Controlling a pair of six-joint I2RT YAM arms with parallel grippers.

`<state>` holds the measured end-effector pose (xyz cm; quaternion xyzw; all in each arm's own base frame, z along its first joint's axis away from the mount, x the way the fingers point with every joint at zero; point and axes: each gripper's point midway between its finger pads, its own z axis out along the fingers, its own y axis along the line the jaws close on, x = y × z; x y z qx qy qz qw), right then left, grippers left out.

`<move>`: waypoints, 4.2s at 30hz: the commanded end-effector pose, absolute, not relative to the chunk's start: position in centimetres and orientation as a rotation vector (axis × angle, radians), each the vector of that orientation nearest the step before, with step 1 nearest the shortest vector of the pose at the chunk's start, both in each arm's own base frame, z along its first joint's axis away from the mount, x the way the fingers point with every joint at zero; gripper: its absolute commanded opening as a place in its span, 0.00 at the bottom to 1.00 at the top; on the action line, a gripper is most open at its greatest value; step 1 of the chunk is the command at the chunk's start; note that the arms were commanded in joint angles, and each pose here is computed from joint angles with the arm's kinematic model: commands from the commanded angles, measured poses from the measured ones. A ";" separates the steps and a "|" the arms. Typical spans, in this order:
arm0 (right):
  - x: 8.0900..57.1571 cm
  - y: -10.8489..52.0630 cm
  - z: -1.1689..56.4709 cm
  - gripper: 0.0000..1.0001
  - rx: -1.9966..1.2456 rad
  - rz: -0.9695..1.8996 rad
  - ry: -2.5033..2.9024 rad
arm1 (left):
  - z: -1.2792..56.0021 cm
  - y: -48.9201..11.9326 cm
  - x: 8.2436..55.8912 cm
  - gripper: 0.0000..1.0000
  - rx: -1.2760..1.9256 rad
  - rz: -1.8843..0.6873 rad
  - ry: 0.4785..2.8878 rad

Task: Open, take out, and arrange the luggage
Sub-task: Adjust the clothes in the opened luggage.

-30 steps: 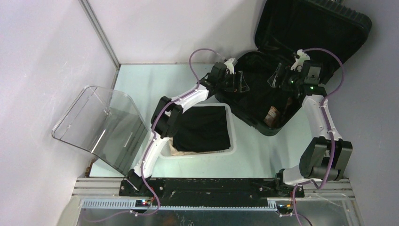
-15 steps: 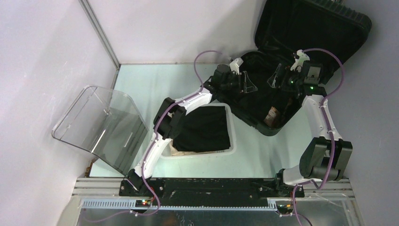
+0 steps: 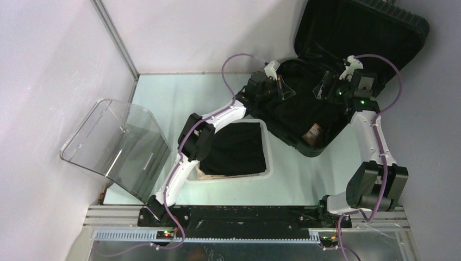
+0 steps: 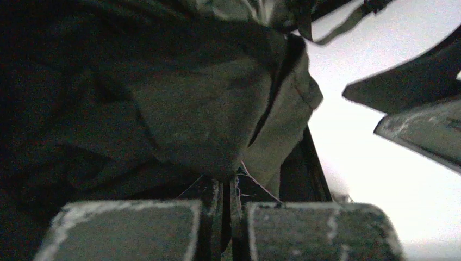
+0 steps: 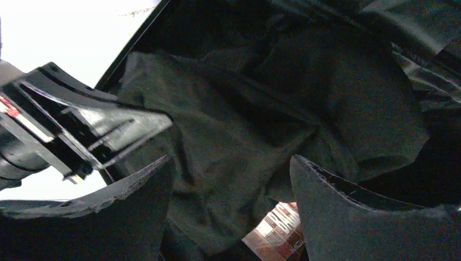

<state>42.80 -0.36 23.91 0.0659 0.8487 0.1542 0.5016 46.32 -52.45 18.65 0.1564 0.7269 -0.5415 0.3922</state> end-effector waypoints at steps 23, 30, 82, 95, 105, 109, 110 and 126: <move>43.8 -2.5 24.7 0.73 0.079 0.411 1.990 | 31.2 -51.1 54.9 0.32 -0.003 -1.232 1.269; 44.9 1.8 26.7 0.78 -0.185 0.444 1.881 | 32.2 -53.7 51.1 0.32 0.153 -1.252 1.254; 46.8 -5.7 24.2 0.87 0.488 0.376 2.064 | 24.0 -42.9 42.5 0.73 0.573 -0.817 1.934; 38.6 -1.1 18.1 0.87 0.336 0.468 2.213 | 25.7 -39.0 38.6 0.73 0.613 -0.788 1.982; 39.6 -0.8 12.6 0.86 0.267 0.445 2.326 | 26.5 -36.5 37.8 0.73 0.557 -0.743 1.976; 40.4 -0.5 11.3 0.86 0.264 0.463 2.337 | 26.7 -36.6 37.9 0.73 0.542 -0.760 1.969; 40.5 -0.6 11.0 0.86 0.273 0.449 2.341 | 26.6 -36.6 37.9 0.73 0.544 -0.761 1.973; 41.1 1.5 13.7 0.00 0.305 0.635 2.264 | 26.0 -35.1 38.1 0.71 0.472 -0.740 1.995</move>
